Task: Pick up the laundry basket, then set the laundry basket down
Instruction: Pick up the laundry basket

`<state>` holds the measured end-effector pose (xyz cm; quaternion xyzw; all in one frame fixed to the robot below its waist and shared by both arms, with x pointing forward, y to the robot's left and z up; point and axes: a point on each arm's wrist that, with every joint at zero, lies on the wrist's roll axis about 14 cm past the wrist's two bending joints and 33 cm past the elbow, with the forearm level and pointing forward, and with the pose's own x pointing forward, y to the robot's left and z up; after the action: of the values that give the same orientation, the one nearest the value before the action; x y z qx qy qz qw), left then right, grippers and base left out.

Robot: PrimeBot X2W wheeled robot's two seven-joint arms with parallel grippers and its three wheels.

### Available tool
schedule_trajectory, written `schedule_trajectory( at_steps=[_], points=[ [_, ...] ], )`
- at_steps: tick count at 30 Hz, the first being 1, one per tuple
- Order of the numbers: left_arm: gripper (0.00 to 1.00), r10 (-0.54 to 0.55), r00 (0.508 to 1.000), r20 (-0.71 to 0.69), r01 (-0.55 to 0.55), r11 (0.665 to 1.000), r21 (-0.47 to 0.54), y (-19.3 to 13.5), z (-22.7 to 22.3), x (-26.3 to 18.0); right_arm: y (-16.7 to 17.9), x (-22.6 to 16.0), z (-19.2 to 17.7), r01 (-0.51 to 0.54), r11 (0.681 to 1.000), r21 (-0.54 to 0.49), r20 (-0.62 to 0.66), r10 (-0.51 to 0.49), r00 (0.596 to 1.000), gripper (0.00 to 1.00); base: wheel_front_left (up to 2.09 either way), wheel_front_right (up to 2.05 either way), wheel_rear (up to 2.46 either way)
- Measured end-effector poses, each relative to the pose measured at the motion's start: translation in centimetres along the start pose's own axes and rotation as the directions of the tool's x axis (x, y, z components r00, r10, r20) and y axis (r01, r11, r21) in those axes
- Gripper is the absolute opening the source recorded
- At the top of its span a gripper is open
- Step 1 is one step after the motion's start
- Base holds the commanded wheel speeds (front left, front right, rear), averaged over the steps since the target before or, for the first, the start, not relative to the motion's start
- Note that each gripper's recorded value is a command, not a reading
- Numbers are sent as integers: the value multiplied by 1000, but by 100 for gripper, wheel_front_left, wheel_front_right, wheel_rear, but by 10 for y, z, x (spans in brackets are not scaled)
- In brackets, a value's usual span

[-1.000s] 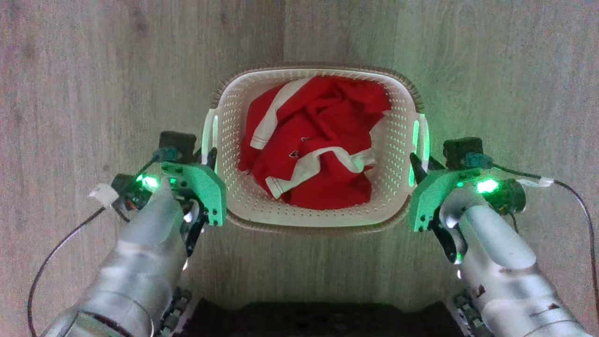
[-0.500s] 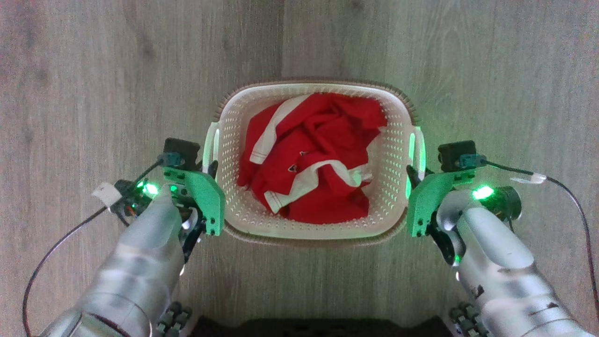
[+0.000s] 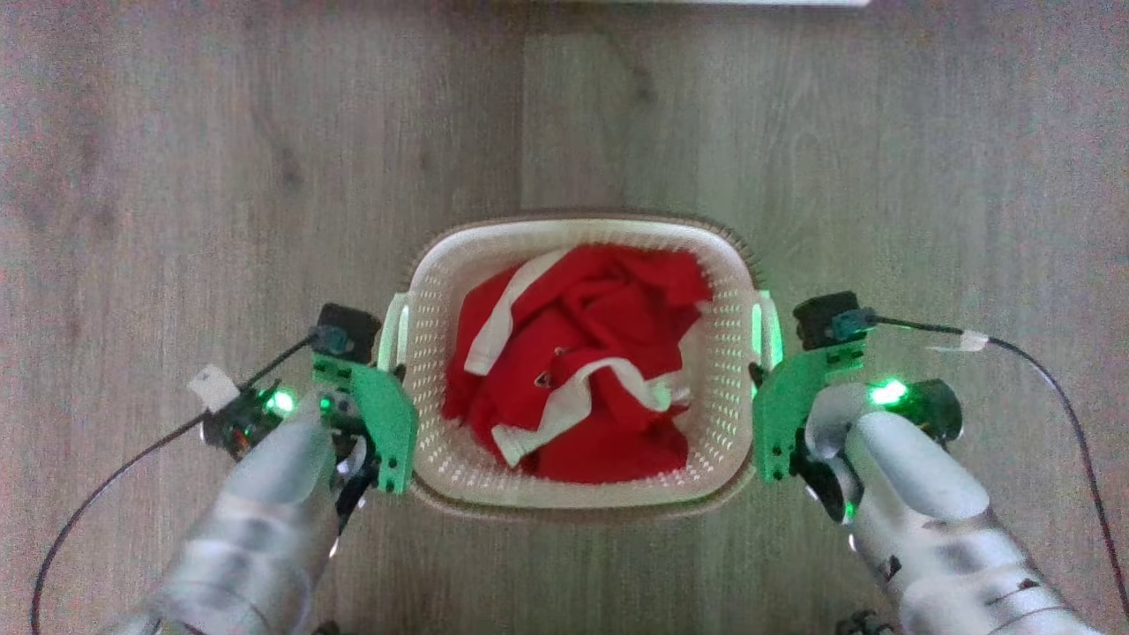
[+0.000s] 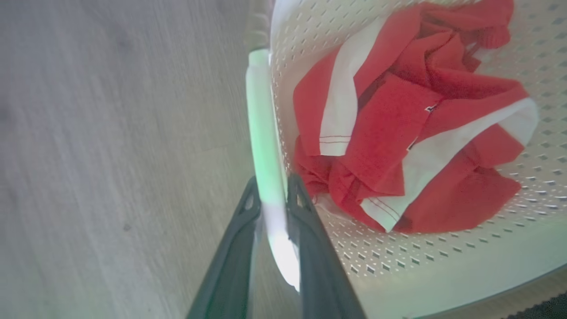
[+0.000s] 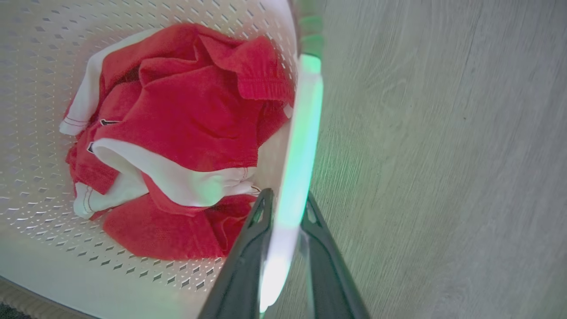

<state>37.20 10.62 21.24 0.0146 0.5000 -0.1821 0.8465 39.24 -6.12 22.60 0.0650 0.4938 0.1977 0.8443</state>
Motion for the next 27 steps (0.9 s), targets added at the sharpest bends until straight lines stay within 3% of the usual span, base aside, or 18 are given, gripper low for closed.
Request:
schedule_trajectory(
  at_steps=[21, 27],
  points=[
    [0, 1, 997, 81, -9, 996, 94, -3, 23, -60, 36, -64, 29, -29, 996, -80, 47, 33, 998, 0, 0, 0, 0],
    [0, -4, 997, 82, -4, 995, 98, -5, 17, -78, 47, -81, 20, -41, 996, -84, 39, 45, 998, 0, 0, 0, 0]
  ],
)
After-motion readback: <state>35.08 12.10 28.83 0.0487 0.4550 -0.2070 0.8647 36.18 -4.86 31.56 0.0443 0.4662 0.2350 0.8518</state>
